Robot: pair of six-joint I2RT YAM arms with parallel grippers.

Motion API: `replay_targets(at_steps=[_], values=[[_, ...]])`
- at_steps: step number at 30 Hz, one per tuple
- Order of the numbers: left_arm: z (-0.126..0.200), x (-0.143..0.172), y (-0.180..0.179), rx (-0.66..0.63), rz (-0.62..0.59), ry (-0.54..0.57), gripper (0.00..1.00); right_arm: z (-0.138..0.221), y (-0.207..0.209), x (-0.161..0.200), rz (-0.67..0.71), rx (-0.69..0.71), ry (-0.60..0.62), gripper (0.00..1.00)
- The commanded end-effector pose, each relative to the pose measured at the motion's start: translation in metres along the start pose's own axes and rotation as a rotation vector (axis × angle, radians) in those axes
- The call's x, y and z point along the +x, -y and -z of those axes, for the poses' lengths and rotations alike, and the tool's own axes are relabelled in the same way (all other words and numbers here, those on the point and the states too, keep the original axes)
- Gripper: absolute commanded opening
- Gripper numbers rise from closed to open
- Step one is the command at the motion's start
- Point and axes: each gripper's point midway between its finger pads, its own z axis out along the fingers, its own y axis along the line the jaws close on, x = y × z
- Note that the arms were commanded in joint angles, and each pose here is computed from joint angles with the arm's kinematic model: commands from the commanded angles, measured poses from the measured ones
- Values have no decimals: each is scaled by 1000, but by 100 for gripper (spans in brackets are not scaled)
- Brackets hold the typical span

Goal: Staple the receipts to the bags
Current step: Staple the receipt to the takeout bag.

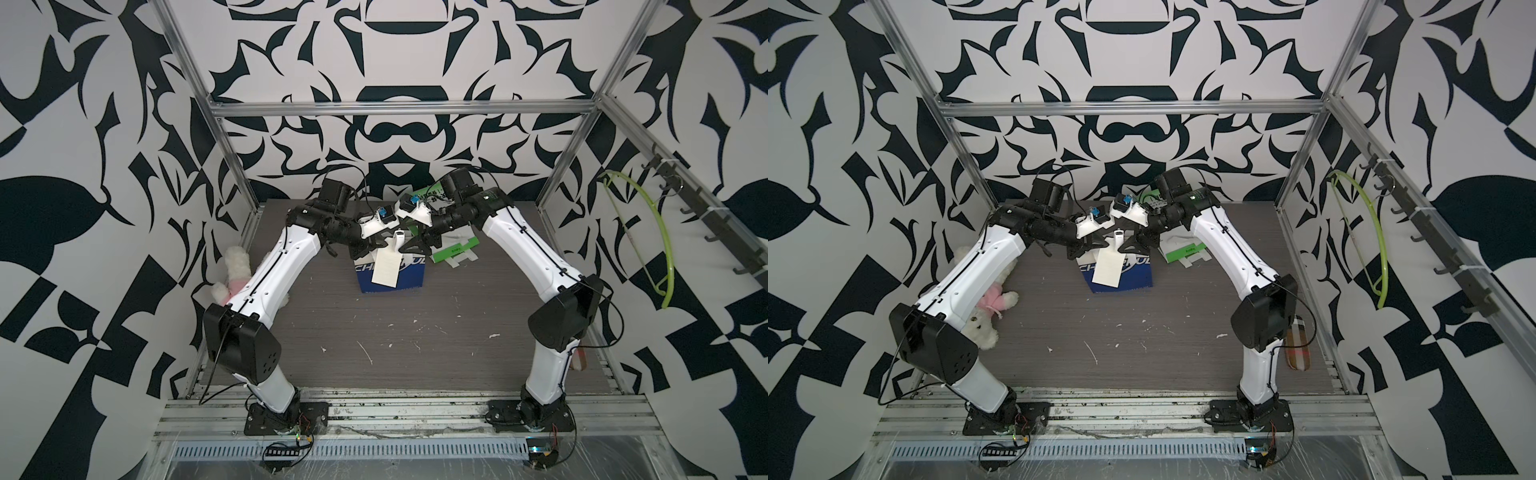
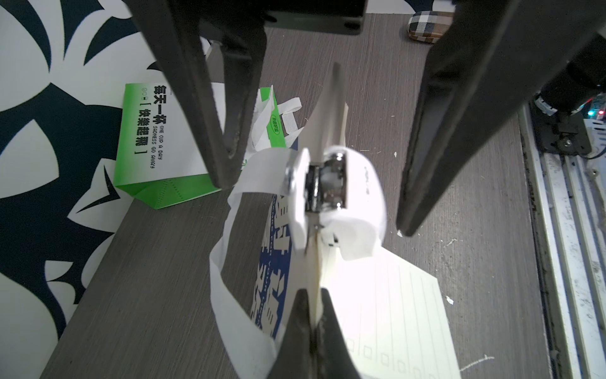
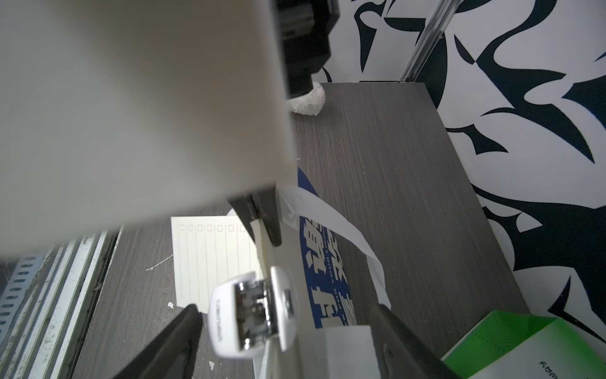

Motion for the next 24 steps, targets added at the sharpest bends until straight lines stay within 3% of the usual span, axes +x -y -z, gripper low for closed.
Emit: replay_targets(at_steps=[1, 5, 18, 22, 24], values=[[3, -36, 9, 46, -58, 113, 0, -9, -17, -5, 41, -45, 2, 82], [0, -41, 10, 60, -62, 113, 0, -8, -20, -10, 45, -57, 36, 80], [0, -52, 3, 53, -36, 113, 0, -9, -30, 0, 36, -78, 20, 53], [1, -54, 3, 52, -36, 118, 0, -8, -32, -1, 40, -83, 29, 40], [1, -55, 2, 50, -34, 119, 0, -9, -33, 0, 37, -88, 33, 29]])
